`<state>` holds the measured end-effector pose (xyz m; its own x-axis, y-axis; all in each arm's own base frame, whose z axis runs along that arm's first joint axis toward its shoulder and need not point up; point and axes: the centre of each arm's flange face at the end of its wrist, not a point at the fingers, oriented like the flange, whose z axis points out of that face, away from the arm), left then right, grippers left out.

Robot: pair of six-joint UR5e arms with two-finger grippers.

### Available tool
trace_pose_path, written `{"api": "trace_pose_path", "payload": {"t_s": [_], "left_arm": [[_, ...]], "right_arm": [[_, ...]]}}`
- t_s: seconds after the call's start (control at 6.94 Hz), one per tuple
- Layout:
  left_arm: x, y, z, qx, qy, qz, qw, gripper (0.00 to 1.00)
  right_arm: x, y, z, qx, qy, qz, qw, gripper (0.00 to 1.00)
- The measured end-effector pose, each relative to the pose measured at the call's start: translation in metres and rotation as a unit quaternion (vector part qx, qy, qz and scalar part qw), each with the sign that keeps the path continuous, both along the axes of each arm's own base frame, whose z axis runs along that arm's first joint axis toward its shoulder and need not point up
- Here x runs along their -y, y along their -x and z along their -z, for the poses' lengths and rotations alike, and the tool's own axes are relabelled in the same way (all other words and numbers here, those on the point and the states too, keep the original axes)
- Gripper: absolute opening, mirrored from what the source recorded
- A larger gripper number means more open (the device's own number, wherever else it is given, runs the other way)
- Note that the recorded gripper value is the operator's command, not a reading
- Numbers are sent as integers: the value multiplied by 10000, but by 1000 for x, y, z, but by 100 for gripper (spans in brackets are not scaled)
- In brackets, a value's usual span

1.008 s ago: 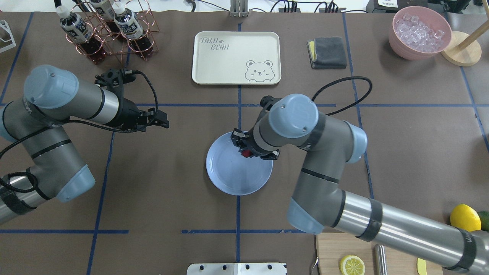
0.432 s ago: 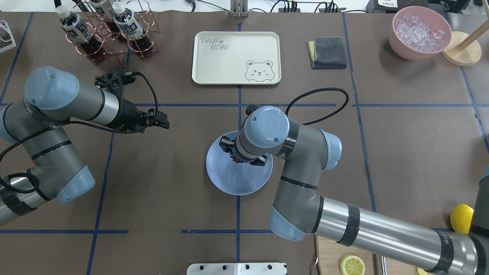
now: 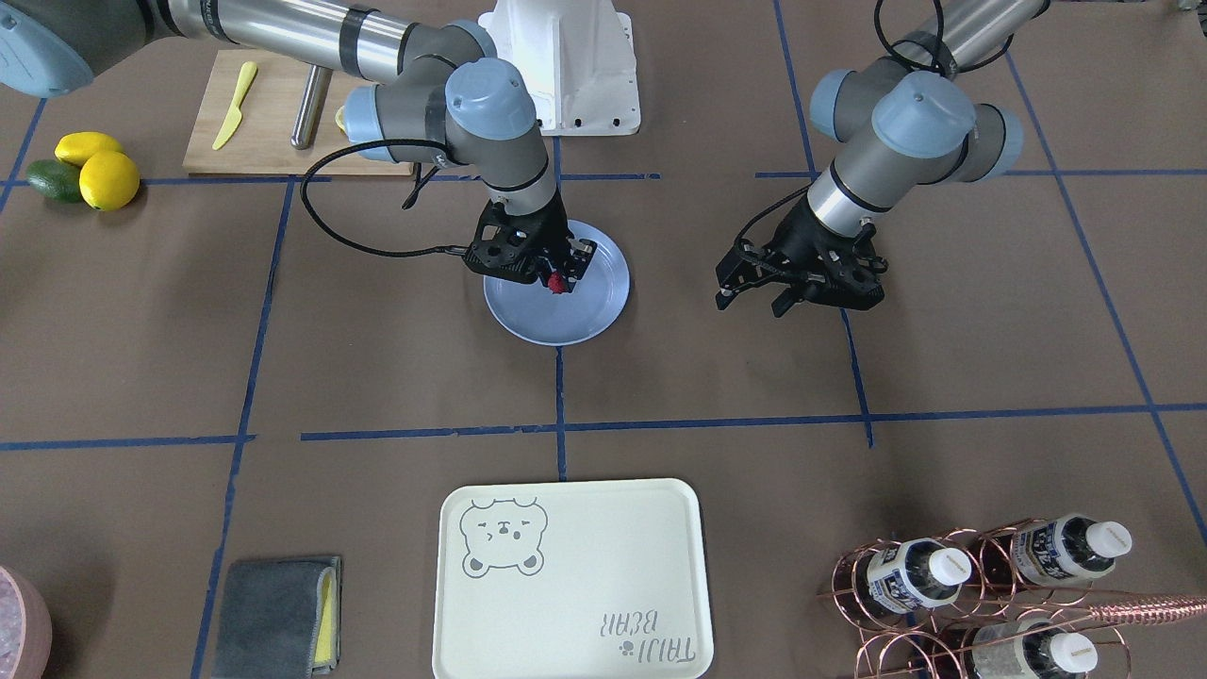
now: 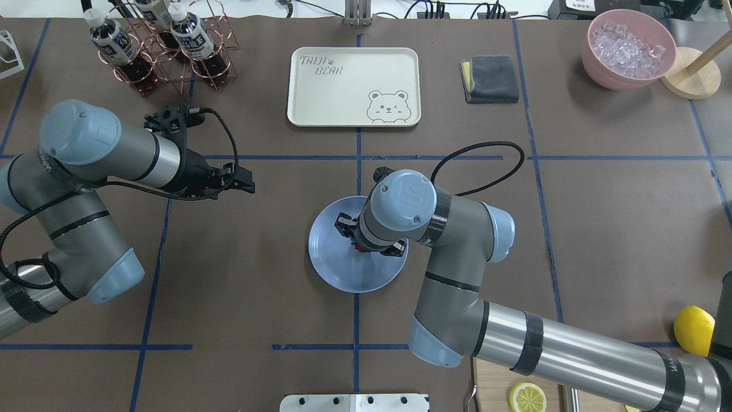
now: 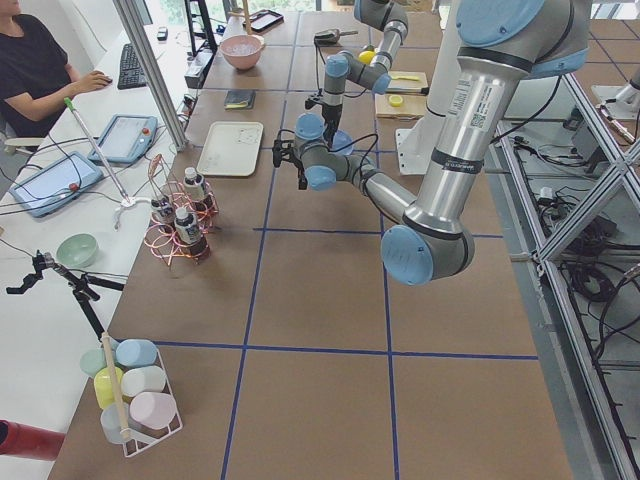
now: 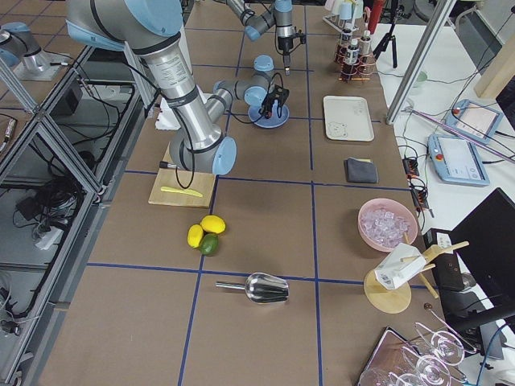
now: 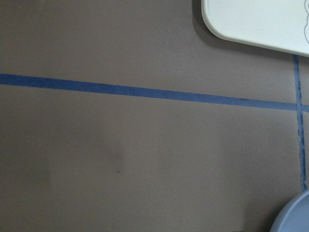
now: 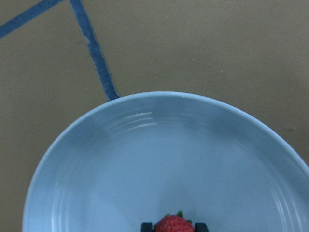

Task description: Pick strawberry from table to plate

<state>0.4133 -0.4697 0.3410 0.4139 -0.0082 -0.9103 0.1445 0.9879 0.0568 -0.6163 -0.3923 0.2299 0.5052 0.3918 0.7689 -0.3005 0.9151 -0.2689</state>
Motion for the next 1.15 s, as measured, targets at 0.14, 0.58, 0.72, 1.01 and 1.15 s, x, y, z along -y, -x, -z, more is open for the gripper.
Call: {"api": "trace_pose_path", "payload": {"t_s": [0.14,0.58,0.72,1.01,1.15], "left_arm": [[0,0,1,-5,-2,0,10000,92],[1,-4,7,-45,-30,-9,10000,99],[1,-5,12,-78,-51,-15,10000,99],[1,-2,6,-4,-104,-42,9999,99],[4,6,-7,138,-322,-117,9993,99]], "right_arm": [[0,0,1,5,-4,4,10000,100],[-1,-13,13,159,-63,-22,9999,100],[2,-39,15,284,-115,-90,9995,100],[17,-122,-7,408,-194,-392,9982,100],[35,-172,-37,285,-237,-465,9982,100]]}}
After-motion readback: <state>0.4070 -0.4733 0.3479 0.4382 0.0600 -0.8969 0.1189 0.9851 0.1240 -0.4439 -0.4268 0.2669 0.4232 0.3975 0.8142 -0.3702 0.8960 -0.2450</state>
